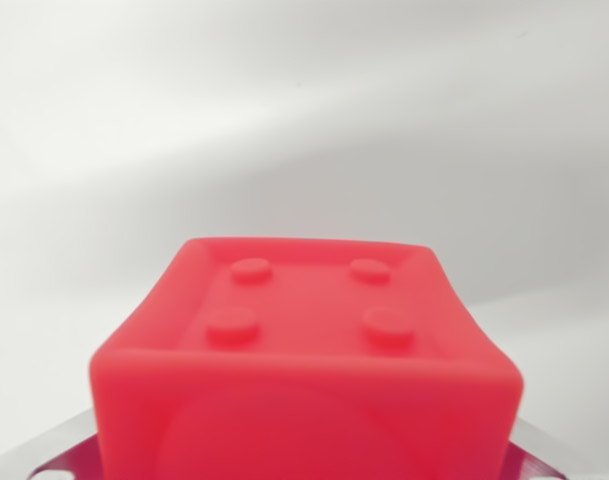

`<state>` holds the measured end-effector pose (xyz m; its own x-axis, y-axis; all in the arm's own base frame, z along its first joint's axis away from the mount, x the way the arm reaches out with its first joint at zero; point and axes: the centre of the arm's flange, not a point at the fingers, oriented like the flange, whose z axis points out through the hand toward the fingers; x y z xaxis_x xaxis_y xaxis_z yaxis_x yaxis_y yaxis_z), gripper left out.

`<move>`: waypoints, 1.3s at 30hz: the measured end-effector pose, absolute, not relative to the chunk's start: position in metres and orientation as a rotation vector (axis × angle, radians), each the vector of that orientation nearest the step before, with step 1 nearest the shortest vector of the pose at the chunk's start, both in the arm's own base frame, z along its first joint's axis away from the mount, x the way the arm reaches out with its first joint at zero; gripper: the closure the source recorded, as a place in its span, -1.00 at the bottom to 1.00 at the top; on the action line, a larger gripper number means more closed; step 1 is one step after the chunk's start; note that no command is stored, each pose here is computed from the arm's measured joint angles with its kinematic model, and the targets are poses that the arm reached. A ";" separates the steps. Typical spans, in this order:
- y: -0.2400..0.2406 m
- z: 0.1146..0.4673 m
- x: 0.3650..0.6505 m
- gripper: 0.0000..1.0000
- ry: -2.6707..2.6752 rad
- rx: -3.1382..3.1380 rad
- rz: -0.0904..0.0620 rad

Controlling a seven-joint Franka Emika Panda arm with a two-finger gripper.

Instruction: Destack cube

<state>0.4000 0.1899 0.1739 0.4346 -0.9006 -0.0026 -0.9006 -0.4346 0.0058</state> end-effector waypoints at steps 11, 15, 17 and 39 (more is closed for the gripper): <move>0.190 0.154 0.400 1.00 -1.669 2.659 -0.007; 0.190 0.146 0.400 1.00 -1.669 2.658 -0.008; 0.190 0.144 0.400 1.00 -1.669 2.657 -0.009; 0.190 0.120 0.400 1.00 -1.668 2.658 -0.006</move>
